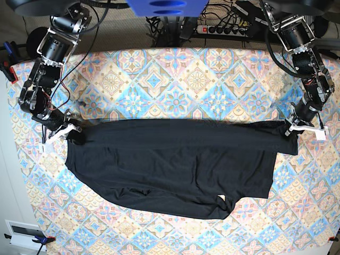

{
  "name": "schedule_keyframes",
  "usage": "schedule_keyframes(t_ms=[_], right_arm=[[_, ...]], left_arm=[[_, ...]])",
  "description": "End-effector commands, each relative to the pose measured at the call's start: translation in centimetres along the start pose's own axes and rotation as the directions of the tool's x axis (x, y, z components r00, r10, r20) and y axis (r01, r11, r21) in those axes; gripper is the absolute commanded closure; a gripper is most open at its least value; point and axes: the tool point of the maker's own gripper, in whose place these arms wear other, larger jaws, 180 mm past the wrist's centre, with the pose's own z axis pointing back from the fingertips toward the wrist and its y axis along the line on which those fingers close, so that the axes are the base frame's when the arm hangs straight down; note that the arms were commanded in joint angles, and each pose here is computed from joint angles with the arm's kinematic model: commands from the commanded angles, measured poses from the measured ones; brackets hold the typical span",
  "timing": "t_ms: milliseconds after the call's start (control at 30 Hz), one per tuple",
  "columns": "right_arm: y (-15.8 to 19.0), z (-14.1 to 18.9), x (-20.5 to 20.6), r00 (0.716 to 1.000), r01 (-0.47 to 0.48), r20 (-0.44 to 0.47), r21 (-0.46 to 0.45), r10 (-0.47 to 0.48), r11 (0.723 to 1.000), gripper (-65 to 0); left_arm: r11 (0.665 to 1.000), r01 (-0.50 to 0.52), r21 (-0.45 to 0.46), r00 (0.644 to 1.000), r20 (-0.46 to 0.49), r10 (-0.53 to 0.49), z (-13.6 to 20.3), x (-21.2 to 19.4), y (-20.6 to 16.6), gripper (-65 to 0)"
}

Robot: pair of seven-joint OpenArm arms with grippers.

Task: Layout the t-shirt on the table in an organized manner, then fold the t-shirt properly
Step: 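Drag the shirt shoulders with both grippers away from the hem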

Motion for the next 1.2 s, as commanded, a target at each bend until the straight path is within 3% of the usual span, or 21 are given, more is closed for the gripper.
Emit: schedule_keyframes(t_ms=[0, 300, 467, 567, 800, 1000, 1167], right_arm=[[0.2, 0.5, 2.5, 0.997, -0.023, 0.068, 0.011, 0.022, 1.0, 0.0], [-1.2, -0.2, 1.0, 0.998, 0.036, 0.045, -0.006, -0.035, 0.999, 0.0], [-2.7, -0.2, 0.1, 1.0, -0.007, -0.002, -0.084, 0.007, 0.996, 0.0], [-2.4, -0.5, 1.4, 1.0, -0.022, 0.016, -0.084, 0.024, 0.996, 0.0], [-1.9, -0.7, 3.1, 0.997, -0.034, 0.061, -0.078, 0.038, 0.996, 0.0], [-1.8, -0.7, 3.5, 0.997, -0.036, 0.068, -0.075, 0.041, 0.997, 0.0], [-0.9, -1.3, 3.1, 0.997, -0.064, 0.041, -0.059, 0.066, 0.996, -7.7]], left_arm=[[1.0, 0.007, -0.016, 0.998, 0.063, -0.006, 0.2, 2.1, -0.4, 0.0], [0.994, -0.093, 0.054, 0.995, 0.041, 0.091, -1.8, 0.6, 3.2, -0.1], [0.995, -0.036, 0.096, 0.998, 0.055, 0.031, -2.1, 1.4, 3.4, -0.2], [0.995, -0.02, 0.094, 0.998, 0.054, 0.015, -2.4, 1.8, 2.8, -0.2], [0.989, 0.135, 0.056, 0.988, -0.077, -0.131, -4.1, -1.0, 0.2, -5.5], [0.975, 0.212, 0.071, 0.969, -0.144, -0.2, -3.8, -1.7, 0.9, -11.1], [0.969, 0.228, 0.098, 0.951, -0.234, -0.201, -2.8, -2.5, 2.4, -18.6]])
